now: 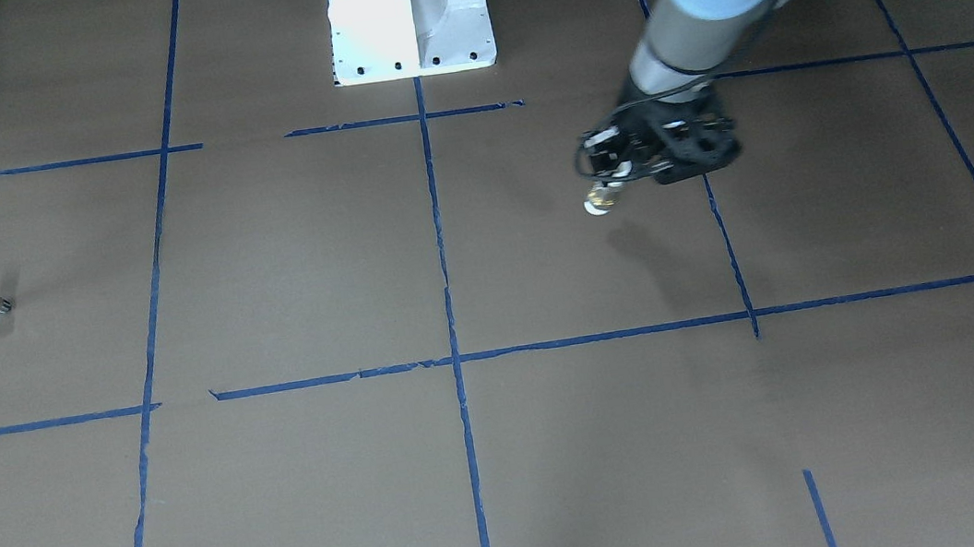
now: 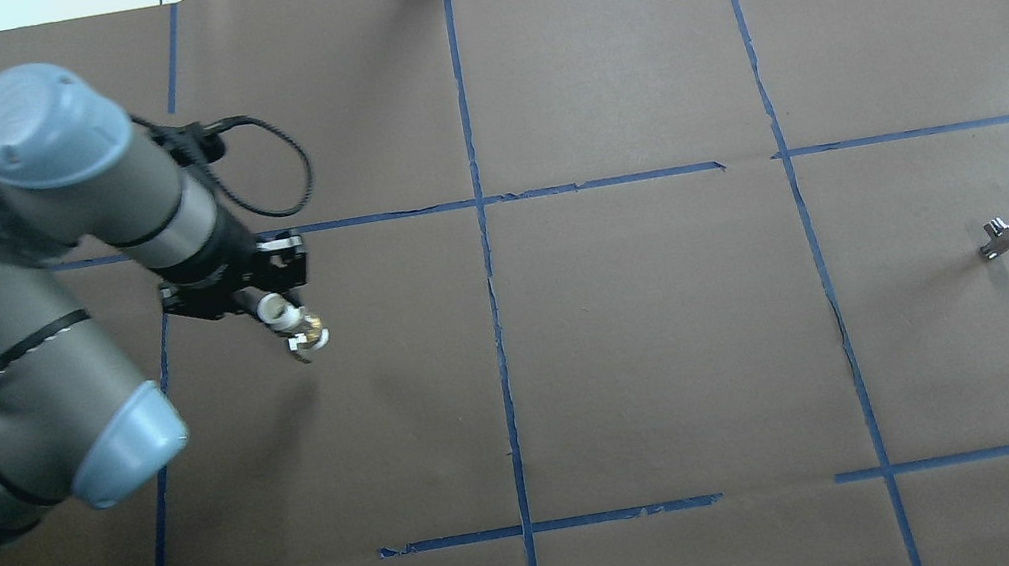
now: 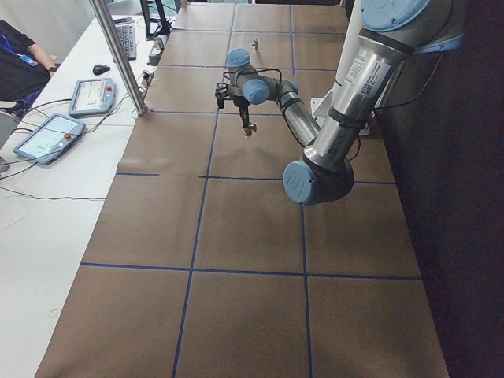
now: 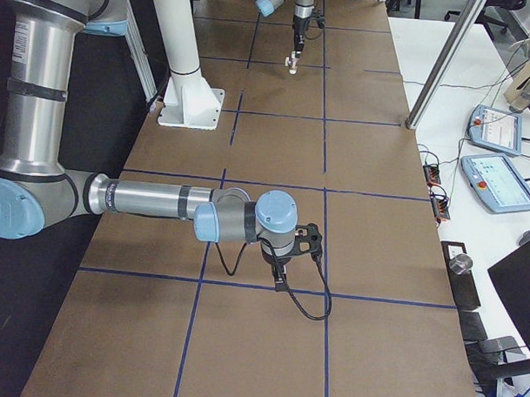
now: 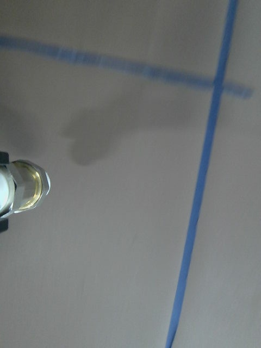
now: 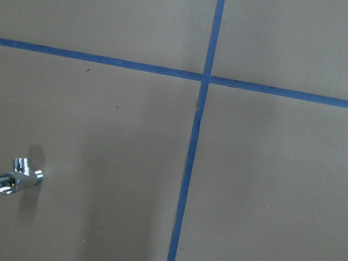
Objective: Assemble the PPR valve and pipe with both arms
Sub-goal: 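Carry the pipe fitting with the left gripper to the table center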
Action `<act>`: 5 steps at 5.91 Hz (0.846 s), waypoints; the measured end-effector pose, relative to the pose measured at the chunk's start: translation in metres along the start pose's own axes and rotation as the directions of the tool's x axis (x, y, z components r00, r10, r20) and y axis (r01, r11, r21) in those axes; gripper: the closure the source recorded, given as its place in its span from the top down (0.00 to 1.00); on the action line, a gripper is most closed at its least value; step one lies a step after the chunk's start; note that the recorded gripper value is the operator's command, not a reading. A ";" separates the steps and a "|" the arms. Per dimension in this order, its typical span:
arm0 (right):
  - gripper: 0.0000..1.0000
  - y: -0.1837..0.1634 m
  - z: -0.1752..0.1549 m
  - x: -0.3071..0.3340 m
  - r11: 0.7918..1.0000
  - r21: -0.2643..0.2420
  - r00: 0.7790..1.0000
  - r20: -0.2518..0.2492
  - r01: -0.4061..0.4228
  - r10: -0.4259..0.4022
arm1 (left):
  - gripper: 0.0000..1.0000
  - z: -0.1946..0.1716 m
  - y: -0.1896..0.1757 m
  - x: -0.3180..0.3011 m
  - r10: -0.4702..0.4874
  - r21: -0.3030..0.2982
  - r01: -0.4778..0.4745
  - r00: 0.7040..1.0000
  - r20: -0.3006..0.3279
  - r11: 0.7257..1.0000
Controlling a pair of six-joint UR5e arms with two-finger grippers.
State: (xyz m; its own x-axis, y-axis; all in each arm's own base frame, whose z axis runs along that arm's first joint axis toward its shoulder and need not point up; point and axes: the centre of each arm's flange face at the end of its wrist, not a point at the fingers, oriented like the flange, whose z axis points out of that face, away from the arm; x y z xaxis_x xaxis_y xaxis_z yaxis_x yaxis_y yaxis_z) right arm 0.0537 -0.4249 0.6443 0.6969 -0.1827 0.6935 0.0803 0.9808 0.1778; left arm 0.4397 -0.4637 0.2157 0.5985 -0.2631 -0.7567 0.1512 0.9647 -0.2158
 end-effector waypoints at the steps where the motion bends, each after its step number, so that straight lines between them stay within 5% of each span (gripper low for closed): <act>1: 1.00 0.000 0.000 0.000 1.000 -0.001 1.000 -0.001 0.001 -0.001 | 0.00 0.012 0.011 0.062 -0.073 0.009 0.073 0.997 -0.001 0.997; 3: 1.00 0.000 0.001 0.000 1.000 -0.002 1.000 -0.002 0.000 0.000 | 0.00 0.037 0.028 0.151 -0.155 0.041 0.153 0.988 0.026 0.987; 5: 1.00 0.000 0.001 0.000 1.000 -0.003 1.000 -0.002 0.000 0.000 | 0.00 0.057 0.033 0.165 -0.170 0.054 0.167 0.984 0.055 0.985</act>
State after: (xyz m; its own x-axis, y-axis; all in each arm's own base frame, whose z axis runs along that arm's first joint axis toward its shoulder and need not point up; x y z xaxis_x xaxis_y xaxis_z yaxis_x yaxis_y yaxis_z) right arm 0.0528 -0.4249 0.6453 0.6983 -0.1822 0.6922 0.0824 0.9811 0.1750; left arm 0.5880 -0.4743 0.1187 0.6070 -0.4216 -0.6737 0.2909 0.9067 -0.3053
